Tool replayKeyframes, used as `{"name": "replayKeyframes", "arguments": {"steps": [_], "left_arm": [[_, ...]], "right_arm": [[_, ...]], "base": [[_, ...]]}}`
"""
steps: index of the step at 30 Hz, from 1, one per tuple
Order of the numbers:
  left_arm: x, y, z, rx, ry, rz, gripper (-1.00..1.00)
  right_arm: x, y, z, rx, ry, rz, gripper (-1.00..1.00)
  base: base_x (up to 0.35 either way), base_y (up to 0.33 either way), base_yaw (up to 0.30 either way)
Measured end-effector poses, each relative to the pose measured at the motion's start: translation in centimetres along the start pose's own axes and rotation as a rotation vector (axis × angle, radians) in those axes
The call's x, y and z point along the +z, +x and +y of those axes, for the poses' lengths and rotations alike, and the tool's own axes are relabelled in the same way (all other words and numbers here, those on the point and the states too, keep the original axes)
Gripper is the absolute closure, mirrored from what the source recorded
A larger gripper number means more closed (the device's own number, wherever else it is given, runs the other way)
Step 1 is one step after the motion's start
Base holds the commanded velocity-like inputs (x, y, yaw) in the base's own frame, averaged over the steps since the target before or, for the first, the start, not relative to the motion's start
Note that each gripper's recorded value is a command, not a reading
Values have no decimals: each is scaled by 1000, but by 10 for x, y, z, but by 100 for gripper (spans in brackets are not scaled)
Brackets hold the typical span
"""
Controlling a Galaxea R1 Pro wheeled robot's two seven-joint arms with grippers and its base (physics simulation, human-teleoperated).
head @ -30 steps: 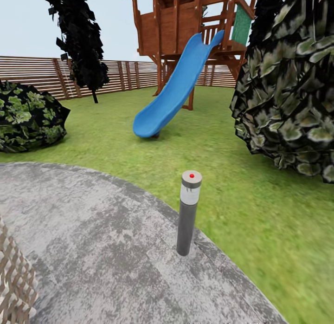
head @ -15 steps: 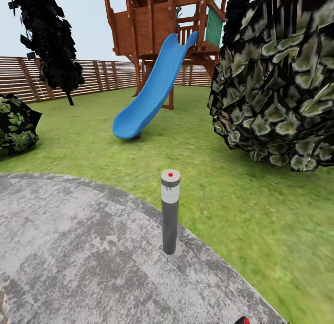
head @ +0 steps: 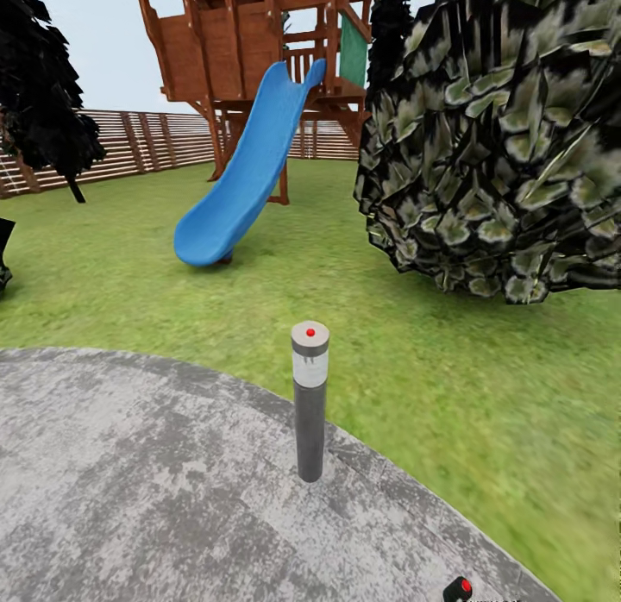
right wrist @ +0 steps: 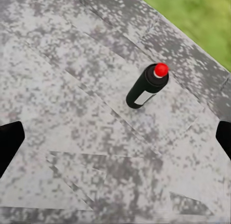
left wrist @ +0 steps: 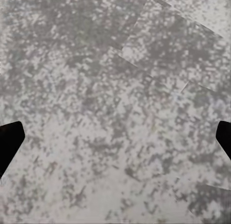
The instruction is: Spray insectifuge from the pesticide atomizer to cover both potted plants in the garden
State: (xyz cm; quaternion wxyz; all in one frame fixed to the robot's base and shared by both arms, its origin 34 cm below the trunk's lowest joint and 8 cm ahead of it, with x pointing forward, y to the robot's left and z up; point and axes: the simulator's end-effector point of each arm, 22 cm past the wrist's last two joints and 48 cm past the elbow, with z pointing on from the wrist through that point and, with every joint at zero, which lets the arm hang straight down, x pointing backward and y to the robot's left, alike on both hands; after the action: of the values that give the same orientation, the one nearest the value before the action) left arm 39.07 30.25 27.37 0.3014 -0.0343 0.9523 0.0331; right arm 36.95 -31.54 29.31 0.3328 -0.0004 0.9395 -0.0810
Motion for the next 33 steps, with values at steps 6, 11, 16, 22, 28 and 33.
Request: {"name": "replayKeyframes", "arguments": {"steps": [6,11,16,22,28,33], "left_arm": [[0,0,-1,2,1,0,-100],[0,0,-1,2,1,1,-100],[0,0,-1,2,1,1,-100],[0,0,-1,2,2,1,-100],[0,0,-1,2,2,1,-100],[0,0,-1,2,2,1,-100]], "right_arm": [[0,0,0,0,0,0,-100],[0,0,0,0,0,0,-100],[0,0,0,0,0,0,-100],[0,0,0,0,0,0,-100],[0,0,0,0,0,0,-100],[0,0,0,0,0,0,-100]], "base": [[102,192,-273],[24,33,-273],[4,6,-273],[1,1,-273],[0,0,-273],[0,0,-273]]}}
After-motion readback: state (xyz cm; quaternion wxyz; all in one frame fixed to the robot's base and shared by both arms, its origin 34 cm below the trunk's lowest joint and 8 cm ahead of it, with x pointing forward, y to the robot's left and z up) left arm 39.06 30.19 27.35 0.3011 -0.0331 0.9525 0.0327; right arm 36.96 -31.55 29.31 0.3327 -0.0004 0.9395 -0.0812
